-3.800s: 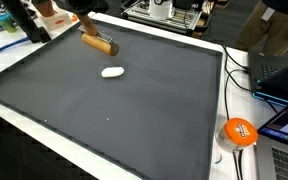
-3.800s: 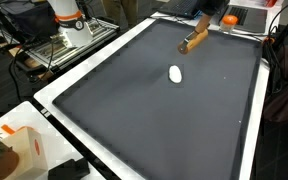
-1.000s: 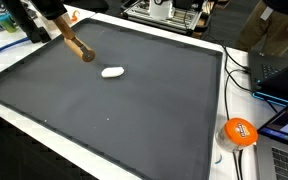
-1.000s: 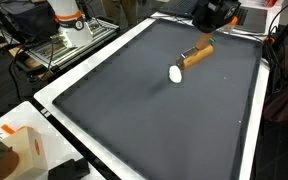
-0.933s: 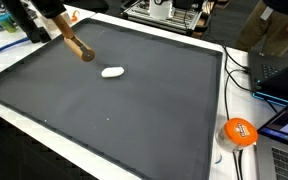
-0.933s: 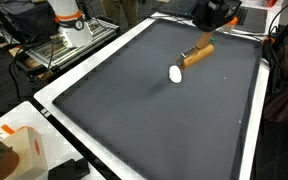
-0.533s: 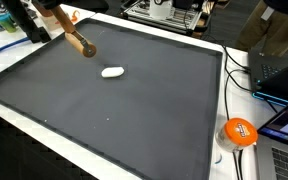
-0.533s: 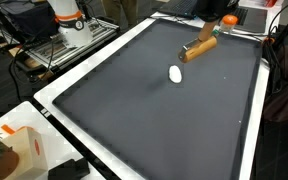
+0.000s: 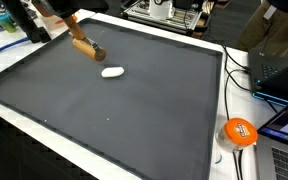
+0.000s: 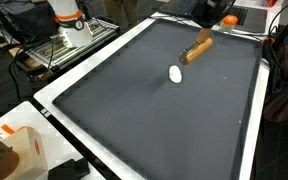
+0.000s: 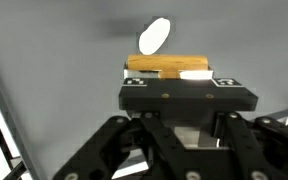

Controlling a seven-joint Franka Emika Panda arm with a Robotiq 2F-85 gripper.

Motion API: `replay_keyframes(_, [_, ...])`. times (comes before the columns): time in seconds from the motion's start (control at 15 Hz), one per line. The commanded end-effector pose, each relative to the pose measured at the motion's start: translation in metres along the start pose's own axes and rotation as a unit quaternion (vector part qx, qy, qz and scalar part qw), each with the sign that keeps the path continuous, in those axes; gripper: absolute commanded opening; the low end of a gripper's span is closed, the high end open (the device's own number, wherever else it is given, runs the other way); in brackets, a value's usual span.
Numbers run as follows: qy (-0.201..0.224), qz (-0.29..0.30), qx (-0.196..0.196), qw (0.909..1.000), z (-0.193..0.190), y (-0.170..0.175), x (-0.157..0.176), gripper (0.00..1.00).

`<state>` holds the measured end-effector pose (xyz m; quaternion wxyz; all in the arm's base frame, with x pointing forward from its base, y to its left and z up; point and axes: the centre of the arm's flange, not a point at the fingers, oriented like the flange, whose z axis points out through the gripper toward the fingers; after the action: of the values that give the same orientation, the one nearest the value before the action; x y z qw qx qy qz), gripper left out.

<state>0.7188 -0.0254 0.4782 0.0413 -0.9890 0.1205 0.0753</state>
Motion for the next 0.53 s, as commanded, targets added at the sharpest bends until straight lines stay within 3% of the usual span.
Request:
replay_keyframes(0.0, [0.000, 0.007, 0.008, 0.9999, 0.027, 0.026, -0.070, 0.22])
replay_keyframes(0.27, [0.011, 0.037, 0.017, 0.9991, 0.033, 0.032, -0.087, 0.22])
replay_keyframes(0.33, [0.004, 0.018, 0.000, 0.9998, 0.009, 0.018, -0.023, 0.22])
replay_keyframes(0.4, [0.004, 0.020, -0.001, 0.9998, 0.010, 0.019, -0.026, 0.47])
replay_keyframes(0.47, [0.005, 0.020, -0.002, 0.9998, 0.010, 0.018, -0.025, 0.47])
